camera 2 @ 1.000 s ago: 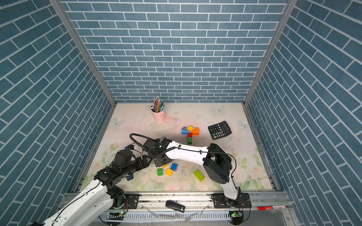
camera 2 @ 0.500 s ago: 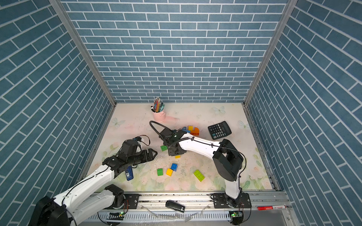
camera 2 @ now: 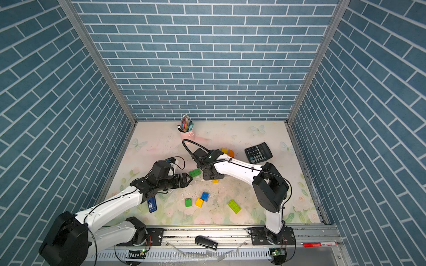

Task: Assemble a fork with lego
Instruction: Assemble the lego brick with the lego brick, then pick up the lego brick from the center of the board.

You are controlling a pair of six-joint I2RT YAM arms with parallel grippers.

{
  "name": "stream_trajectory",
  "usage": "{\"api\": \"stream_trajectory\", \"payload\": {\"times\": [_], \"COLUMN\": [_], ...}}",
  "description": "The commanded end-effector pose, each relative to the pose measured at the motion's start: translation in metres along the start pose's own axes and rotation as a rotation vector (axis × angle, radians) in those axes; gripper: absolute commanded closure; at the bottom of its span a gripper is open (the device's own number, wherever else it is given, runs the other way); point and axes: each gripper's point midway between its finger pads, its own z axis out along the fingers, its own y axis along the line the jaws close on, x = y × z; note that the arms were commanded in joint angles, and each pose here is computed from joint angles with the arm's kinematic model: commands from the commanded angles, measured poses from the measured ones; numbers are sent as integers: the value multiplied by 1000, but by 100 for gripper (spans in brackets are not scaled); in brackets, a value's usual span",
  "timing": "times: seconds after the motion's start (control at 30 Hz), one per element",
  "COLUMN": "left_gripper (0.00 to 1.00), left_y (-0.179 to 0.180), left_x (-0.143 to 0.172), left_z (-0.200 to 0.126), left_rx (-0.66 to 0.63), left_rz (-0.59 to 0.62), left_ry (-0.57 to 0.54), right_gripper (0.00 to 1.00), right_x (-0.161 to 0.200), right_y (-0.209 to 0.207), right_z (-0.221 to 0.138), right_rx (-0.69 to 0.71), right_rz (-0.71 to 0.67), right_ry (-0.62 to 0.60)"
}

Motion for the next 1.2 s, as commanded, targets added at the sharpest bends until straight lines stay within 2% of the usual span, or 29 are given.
{"api": "stream_trajectory", "payload": {"times": [0.0, 0.1, 0.2, 0.4, 0.53, 0.63, 0.8, 0.93, 1.03, 1.17], "left_gripper": [6, 5, 6, 7, 8, 8, 9, 9, 9, 9], "left_y": [-12, -15, -12, 23, 52, 63, 76, 79, 78, 78], "left_x": [-14, -20, -24, -33, -36, -38, -42, -49, -56, -58], "left_z": [-3, -4, -7, -21, -38, -46, -48, -49, -50, -50], "left_rx": [23, 24, 29, 43, 19, 14, 27, 24, 24, 16], "left_rz": [31, 35, 17, -135, -229, -274, -345, -357, -351, -345], "left_ry": [-30, -35, -45, -101, -149, -173, -190, -194, -196, -191], "right_gripper": [29, 26, 37, 45, 47, 47, 37, 21, 13, 9], "right_x": [-21, -32, -33, -34, -20, -20, -36, -45, -52, -50], "right_y": [-2, 1, 21, 74, 113, 114, 110, 120, 122, 129], "right_z": [-31, -46, -48, -42, -26, -11, 8, 20, 35, 44], "right_rx": [-48, -91, -179, -273, -404, -409, -442, -476, -490, -506], "right_rz": [29, 11, -61, -245, -526, -676, -742, -775, -749, -747], "right_ry": [-121, -196, -196, -119, -28, -4, 27, 47, 92, 152]}}
